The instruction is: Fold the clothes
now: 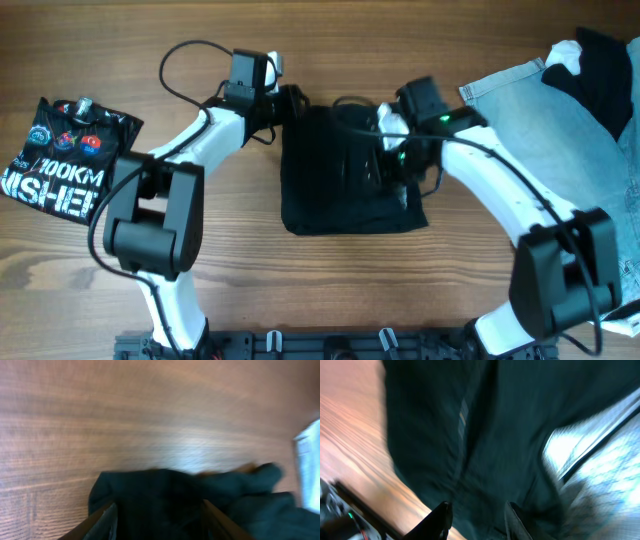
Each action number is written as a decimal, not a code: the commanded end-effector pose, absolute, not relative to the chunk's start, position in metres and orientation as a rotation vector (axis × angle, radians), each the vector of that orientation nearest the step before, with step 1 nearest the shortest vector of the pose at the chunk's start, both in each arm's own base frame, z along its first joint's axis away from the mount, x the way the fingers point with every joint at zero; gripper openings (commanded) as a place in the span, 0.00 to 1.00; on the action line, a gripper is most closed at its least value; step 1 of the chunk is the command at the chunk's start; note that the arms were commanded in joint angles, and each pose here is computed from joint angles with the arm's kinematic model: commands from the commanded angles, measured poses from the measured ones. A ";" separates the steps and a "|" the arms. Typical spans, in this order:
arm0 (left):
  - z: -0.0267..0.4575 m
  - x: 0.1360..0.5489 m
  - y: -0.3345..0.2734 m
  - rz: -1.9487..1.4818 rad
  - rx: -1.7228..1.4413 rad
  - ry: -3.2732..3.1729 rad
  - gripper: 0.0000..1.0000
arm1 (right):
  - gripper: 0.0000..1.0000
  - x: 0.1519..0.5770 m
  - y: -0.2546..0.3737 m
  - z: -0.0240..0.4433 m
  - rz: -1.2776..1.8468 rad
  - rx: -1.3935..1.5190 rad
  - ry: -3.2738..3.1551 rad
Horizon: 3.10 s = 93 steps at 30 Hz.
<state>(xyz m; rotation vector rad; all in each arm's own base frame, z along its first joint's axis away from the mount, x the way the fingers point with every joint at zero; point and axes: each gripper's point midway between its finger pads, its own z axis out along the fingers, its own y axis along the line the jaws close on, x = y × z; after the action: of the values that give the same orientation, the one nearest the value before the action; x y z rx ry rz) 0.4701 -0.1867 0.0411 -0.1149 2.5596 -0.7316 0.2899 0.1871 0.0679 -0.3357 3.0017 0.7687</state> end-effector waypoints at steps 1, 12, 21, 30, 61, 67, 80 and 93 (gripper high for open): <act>0.008 0.452 -0.184 -0.664 0.010 2.668 0.52 | 0.39 0.255 0.178 0.025 0.699 -0.226 3.195; -0.017 0.293 -0.145 -0.525 -0.185 3.389 0.23 | 0.45 0.365 0.060 0.007 -0.142 0.039 2.808; 0.071 0.390 -0.172 -0.671 -0.006 2.849 1.00 | 0.49 0.382 0.090 0.035 0.074 -0.041 2.750; 0.052 0.416 -0.199 -0.744 0.479 2.652 1.00 | 0.50 0.381 0.092 0.035 0.102 -0.005 2.754; 0.180 0.467 0.178 0.080 -0.616 2.312 0.04 | 0.53 0.371 0.093 0.111 0.165 -0.009 2.615; 0.175 0.424 0.268 0.168 -0.853 2.248 0.05 | 0.53 0.370 0.093 0.110 0.164 -0.008 2.619; 0.177 0.427 0.247 -0.082 -0.980 2.198 1.00 | 0.59 0.372 0.093 0.109 0.165 -0.008 2.616; 0.114 0.386 -0.008 -0.187 -0.324 2.929 1.00 | 1.00 0.379 0.068 0.150 0.178 0.016 2.595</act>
<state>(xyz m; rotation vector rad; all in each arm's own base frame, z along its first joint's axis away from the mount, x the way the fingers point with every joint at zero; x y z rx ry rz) 0.4108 -0.0161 0.1200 -0.3295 2.8217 -0.2903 0.3657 0.0847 0.1084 -0.0132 2.6761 0.2197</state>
